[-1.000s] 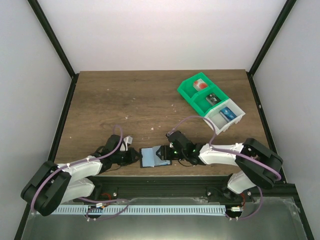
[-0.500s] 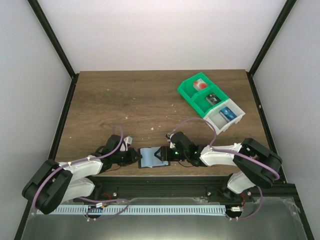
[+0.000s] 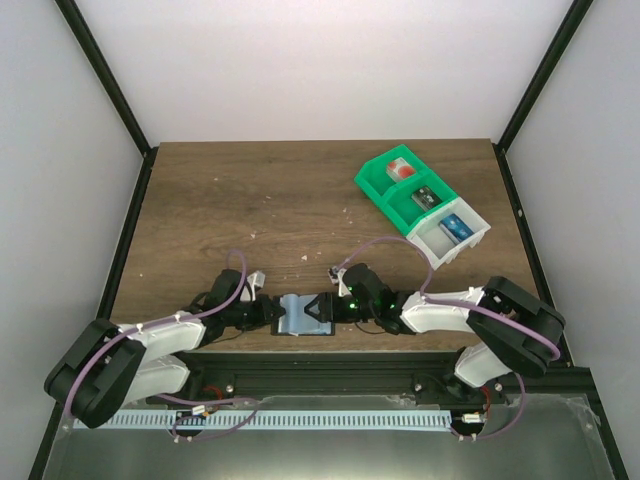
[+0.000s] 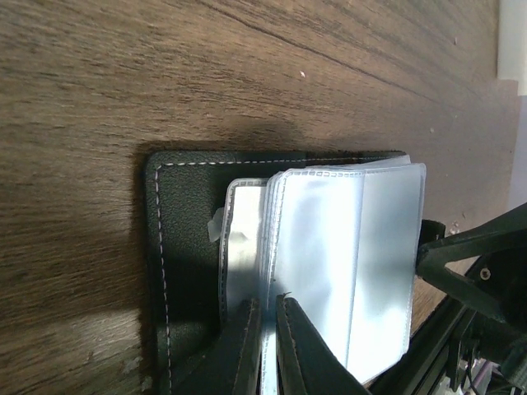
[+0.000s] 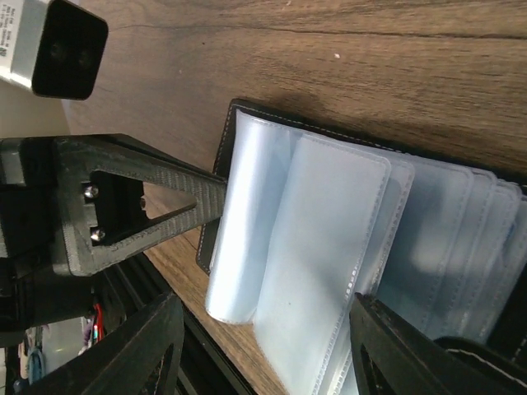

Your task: Take the credit cards out of the card holder

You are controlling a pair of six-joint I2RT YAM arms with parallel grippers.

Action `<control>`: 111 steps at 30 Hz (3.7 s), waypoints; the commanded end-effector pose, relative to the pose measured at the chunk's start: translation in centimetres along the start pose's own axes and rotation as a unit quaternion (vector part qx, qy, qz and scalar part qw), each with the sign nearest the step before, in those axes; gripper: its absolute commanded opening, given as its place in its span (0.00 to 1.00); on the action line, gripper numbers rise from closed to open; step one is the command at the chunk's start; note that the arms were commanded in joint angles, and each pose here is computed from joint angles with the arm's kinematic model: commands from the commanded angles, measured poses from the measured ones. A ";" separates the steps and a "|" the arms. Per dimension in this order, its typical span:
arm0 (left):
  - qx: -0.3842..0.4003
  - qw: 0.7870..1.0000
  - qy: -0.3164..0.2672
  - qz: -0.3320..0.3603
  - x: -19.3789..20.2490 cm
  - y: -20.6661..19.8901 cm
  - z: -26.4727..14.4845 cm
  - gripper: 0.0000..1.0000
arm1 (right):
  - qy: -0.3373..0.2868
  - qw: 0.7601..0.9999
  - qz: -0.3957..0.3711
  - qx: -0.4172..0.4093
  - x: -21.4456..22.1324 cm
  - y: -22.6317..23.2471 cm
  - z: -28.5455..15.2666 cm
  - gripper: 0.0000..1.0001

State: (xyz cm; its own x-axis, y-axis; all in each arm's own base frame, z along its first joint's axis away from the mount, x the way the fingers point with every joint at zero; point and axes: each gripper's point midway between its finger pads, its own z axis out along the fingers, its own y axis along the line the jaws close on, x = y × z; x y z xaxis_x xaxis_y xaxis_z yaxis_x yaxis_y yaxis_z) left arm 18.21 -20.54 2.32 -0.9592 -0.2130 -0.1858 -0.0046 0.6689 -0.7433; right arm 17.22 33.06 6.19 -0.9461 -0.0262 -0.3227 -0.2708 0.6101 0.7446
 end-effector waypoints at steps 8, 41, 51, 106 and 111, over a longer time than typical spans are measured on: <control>-0.002 1.000 0.006 0.000 0.5 0.6 0.2 0.08 | -0.006 0.998 -0.023 -0.065 -1.1 3.8 -0.3 0.57; -0.019 0.994 -0.104 -0.024 -3.7 -1.0 -4.7 0.32 | 0.026 0.997 -0.045 -0.053 -1.5 5.0 2.6 0.54; 0.053 0.998 -0.033 0.004 -1.7 -2.5 -2.6 0.14 | 0.050 0.998 -0.041 0.007 -0.1 1.6 3.5 0.36; -0.017 1.000 0.016 -0.020 1.8 2.1 0.0 0.03 | 0.024 0.997 0.047 -0.049 -0.6 2.7 4.1 0.31; -0.018 0.999 0.016 -0.021 1.9 2.2 0.0 0.03 | 0.028 0.997 0.044 -0.057 -0.4 2.7 4.2 0.29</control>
State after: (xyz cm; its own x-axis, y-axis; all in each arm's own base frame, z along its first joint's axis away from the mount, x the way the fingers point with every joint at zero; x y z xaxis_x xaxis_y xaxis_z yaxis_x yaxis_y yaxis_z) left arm 17.59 -20.25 2.07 -0.9605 -0.2190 -0.1715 -0.0129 0.6509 -0.7590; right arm 18.42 36.58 4.63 -0.9751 0.0166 -0.2213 -0.1682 0.5953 0.7857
